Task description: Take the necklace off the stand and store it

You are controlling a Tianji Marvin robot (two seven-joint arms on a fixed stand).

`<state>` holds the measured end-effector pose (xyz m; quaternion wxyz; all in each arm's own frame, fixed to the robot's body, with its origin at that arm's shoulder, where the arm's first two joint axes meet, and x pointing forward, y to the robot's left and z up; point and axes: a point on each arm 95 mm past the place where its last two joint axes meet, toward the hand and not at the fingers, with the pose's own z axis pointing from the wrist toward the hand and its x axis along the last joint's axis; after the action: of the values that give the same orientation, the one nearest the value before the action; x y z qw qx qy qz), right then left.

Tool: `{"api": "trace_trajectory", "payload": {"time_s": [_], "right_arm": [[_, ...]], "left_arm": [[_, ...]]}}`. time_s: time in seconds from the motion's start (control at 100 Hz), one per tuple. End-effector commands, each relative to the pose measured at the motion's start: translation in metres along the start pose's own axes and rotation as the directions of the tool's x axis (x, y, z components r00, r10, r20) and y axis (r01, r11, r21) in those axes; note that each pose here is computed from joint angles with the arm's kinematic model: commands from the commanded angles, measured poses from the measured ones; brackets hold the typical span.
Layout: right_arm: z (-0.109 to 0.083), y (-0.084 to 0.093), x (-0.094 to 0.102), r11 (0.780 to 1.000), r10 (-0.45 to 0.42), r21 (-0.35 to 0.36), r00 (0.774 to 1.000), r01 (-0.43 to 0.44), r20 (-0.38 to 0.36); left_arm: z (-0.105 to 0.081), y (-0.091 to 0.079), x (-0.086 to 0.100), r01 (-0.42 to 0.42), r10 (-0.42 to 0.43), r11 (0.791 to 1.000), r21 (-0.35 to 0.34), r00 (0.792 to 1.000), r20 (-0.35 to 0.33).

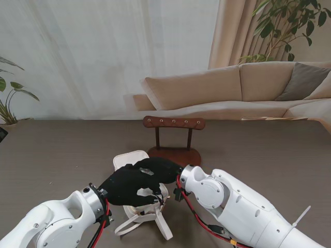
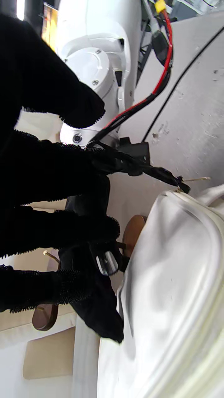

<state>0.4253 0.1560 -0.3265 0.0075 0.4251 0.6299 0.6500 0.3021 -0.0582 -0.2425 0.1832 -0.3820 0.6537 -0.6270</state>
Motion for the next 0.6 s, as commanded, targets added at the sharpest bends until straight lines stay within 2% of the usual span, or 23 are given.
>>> {"api": "trace_trajectory", "payload": {"time_s": [0.0, 0.31, 0.59], "right_arm": [[-0.005, -0.018, -0.005, 0.998, 0.012, 0.057, 1.000, -0.012, 0.010], [-0.005, -0.015, -0.003, 0.999, 0.021, 0.050, 1.000, -0.021, 0.005], [-0.007, -0.004, 0.002, 0.999, 0.011, 0.046, 1.000, -0.010, -0.006]], "left_arm": [[-0.004, 0.002, -0.012, -0.016, 0.018, 0.999, -0.039, 0.999, 0.045], [-0.012, 0.003, -0.015, -0.023, 0.025, 0.999, -0.023, 0.997, 0.068], [-0.024, -0.004, -0.018, -0.047, 0.050, 0.998, -0.044, 0.995, 0.083]]}}
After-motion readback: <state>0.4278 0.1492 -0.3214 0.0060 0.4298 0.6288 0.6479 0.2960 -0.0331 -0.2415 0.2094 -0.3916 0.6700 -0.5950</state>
